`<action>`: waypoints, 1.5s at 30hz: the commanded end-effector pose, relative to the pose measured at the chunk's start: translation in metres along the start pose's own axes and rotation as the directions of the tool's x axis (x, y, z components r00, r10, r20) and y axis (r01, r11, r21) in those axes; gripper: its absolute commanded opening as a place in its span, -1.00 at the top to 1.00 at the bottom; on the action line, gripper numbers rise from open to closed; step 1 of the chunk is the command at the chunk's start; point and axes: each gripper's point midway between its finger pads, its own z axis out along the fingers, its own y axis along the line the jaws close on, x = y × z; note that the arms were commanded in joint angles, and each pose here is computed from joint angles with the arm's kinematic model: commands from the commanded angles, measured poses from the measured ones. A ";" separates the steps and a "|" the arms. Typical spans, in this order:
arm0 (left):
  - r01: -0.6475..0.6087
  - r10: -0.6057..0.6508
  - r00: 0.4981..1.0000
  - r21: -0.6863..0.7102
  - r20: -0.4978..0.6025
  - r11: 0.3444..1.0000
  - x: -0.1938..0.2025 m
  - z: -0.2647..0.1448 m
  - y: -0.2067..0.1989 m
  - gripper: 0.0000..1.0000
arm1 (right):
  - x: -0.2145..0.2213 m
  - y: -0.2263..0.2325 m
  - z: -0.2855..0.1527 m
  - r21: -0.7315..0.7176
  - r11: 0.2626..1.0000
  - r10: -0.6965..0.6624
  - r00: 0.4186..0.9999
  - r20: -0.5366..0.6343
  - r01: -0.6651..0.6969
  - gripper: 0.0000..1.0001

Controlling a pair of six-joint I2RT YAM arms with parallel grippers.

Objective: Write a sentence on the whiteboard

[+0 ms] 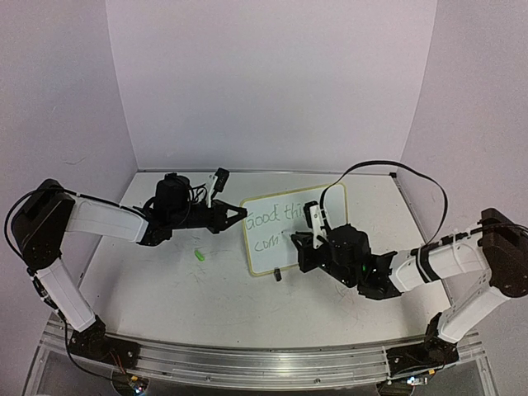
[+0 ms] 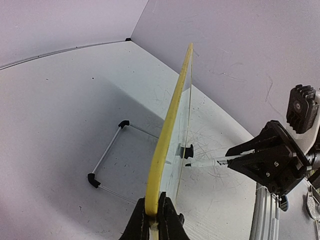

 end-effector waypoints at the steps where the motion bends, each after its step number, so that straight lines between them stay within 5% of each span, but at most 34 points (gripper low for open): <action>1: -0.082 0.084 0.995 -0.054 0.048 0.995 -0.022 -0.003 0.005 1.00 | -0.007 0.001 -0.003 -0.021 0.999 0.031 0.999 0.024 -0.030 1.00; 45: -0.082 0.084 0.995 -0.047 0.045 0.995 -0.024 -0.001 0.005 1.00 | 0.018 -0.004 0.009 0.026 0.999 0.022 0.998 -0.052 -0.021 1.00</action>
